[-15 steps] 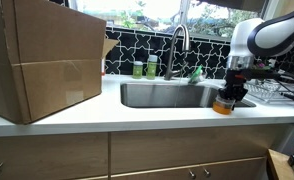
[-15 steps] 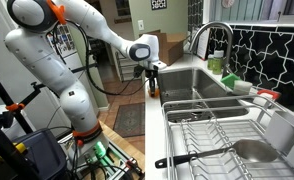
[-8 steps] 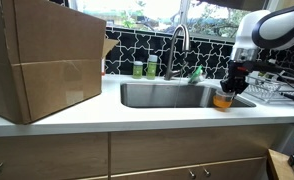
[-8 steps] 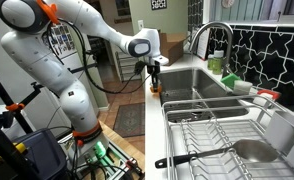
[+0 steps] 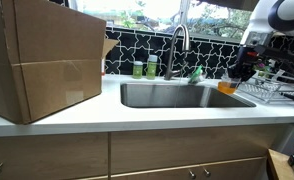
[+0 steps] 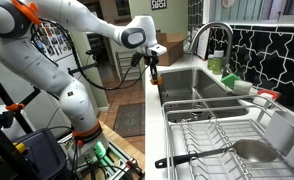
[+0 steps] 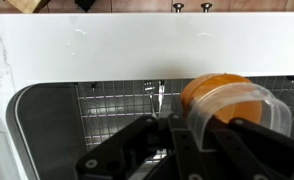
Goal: Pick up the clear lunch box and put it in the orange lunch box lid, pick up the orange lunch box lid and clear lunch box together and put them in the sink
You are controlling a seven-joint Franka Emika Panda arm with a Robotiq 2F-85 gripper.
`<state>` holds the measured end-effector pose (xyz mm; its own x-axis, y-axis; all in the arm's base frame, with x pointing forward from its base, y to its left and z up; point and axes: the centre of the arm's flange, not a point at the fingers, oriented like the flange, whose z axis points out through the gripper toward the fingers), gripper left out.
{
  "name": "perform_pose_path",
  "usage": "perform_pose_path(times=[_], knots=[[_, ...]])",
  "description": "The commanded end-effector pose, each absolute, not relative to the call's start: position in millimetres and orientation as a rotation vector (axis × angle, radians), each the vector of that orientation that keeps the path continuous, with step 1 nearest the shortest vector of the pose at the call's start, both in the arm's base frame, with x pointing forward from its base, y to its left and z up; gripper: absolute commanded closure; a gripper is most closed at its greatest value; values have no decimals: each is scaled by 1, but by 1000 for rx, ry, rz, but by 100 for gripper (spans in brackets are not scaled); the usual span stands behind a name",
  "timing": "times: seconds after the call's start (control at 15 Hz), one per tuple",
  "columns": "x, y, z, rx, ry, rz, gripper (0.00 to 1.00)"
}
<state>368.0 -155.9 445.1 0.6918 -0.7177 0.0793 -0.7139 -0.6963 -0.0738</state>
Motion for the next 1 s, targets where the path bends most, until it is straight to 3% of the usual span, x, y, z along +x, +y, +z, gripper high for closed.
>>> perform_pose_path(times=[0.0, 0.4, 0.93], knots=[[390, -196, 432, -2749, 1389, -83, 98], [414, -307, 349, -2498, 1635, 72, 98], [482, -335, 239, -2328, 1789, 122, 98]])
